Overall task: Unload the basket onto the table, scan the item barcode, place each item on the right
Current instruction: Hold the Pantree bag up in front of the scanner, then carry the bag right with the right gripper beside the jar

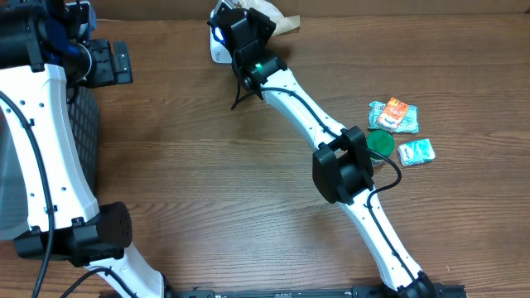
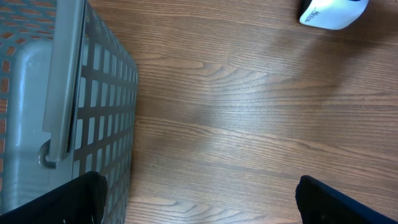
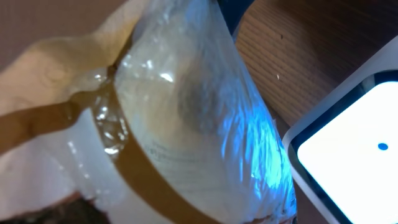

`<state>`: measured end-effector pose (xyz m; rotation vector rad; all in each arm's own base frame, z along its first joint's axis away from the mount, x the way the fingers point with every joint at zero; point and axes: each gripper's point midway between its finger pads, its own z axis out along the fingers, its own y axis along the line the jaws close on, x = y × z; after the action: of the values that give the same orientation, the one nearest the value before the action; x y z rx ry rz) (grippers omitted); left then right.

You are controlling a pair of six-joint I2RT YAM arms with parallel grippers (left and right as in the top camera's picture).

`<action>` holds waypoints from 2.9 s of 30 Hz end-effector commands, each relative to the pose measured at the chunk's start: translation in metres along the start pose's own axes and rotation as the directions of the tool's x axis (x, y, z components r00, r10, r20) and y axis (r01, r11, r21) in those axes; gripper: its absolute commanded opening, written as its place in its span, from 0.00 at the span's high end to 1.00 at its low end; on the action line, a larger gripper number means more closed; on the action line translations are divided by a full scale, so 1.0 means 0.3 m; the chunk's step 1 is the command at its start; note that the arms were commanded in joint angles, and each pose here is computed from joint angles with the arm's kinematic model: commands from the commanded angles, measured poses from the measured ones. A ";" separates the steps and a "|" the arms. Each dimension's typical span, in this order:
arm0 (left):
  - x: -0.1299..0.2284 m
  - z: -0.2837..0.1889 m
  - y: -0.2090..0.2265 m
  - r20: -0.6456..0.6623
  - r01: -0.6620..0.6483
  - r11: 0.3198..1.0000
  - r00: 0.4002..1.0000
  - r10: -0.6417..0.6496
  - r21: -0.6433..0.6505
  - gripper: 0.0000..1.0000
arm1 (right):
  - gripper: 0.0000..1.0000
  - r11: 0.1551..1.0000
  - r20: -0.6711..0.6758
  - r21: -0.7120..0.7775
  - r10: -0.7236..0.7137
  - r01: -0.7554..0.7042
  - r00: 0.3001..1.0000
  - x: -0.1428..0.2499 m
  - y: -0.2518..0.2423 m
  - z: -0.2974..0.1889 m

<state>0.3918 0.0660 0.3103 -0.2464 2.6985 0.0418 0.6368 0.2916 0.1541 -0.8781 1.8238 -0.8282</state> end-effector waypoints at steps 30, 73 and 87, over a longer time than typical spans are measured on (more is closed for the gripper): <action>-0.001 0.004 0.006 -0.002 -0.016 1.000 1.000 0.016 -0.008 0.01 | 0.96 0.938 0.055 -0.069 0.343 -0.339 0.938 -0.152 -0.249 -0.316; 0.000 0.004 0.006 -0.003 -0.017 1.000 1.000 0.017 -0.007 0.00 | 0.96 0.622 -0.877 0.026 0.389 -0.783 0.280 1.112 -0.488 -0.570; -0.001 0.004 0.006 -0.002 -0.017 1.000 1.000 0.017 -0.007 0.01 | 0.72 0.657 -0.930 0.056 0.308 -0.752 0.200 1.260 -0.354 -0.562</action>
<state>0.3918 0.0660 0.3103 -0.2465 2.6985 0.0423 0.3835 -0.0484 0.1351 0.2326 3.1206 -0.3529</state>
